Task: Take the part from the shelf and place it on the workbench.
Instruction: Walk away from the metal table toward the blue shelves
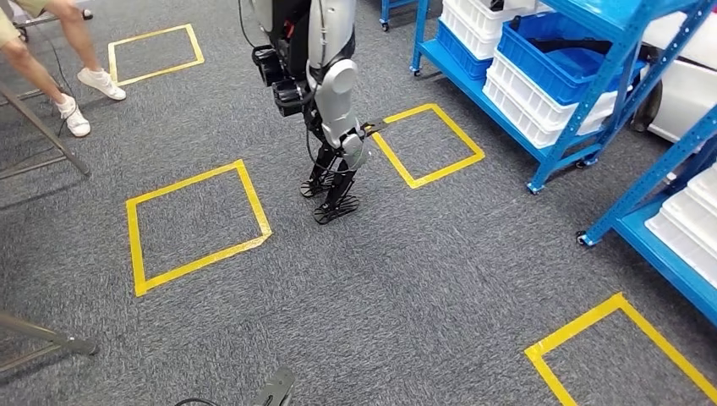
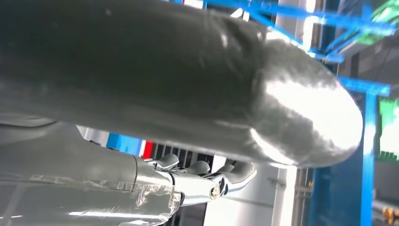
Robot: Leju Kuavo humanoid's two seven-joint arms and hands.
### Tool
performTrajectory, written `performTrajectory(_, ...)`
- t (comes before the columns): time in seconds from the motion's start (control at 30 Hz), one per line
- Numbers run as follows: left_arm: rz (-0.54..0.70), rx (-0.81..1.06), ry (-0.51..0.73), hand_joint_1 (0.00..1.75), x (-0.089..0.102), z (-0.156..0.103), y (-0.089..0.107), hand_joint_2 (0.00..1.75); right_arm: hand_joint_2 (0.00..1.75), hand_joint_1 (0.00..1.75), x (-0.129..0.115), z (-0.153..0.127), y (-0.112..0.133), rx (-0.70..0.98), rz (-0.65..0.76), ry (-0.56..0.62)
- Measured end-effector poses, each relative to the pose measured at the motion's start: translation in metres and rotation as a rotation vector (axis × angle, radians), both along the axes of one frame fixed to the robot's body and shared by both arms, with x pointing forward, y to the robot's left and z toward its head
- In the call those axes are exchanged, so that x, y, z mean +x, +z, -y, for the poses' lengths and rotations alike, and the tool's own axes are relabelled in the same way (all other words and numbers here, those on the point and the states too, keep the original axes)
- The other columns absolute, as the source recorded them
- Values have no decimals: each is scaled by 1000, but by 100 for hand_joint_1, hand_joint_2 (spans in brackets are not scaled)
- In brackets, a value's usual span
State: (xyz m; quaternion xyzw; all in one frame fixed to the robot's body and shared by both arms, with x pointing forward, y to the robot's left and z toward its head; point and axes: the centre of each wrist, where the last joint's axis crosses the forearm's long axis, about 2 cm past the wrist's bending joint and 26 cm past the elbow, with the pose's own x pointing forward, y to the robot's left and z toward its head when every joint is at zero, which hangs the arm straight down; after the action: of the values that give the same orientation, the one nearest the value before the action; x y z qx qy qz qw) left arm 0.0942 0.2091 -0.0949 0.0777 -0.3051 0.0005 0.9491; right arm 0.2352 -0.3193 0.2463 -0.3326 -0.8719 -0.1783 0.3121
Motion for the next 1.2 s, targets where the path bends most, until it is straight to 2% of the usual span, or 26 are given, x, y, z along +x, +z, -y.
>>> performTrajectory(1.2,9,5,-8,0,7,-1,1,0,0,0,-1,1,0,-8,-5,-3)
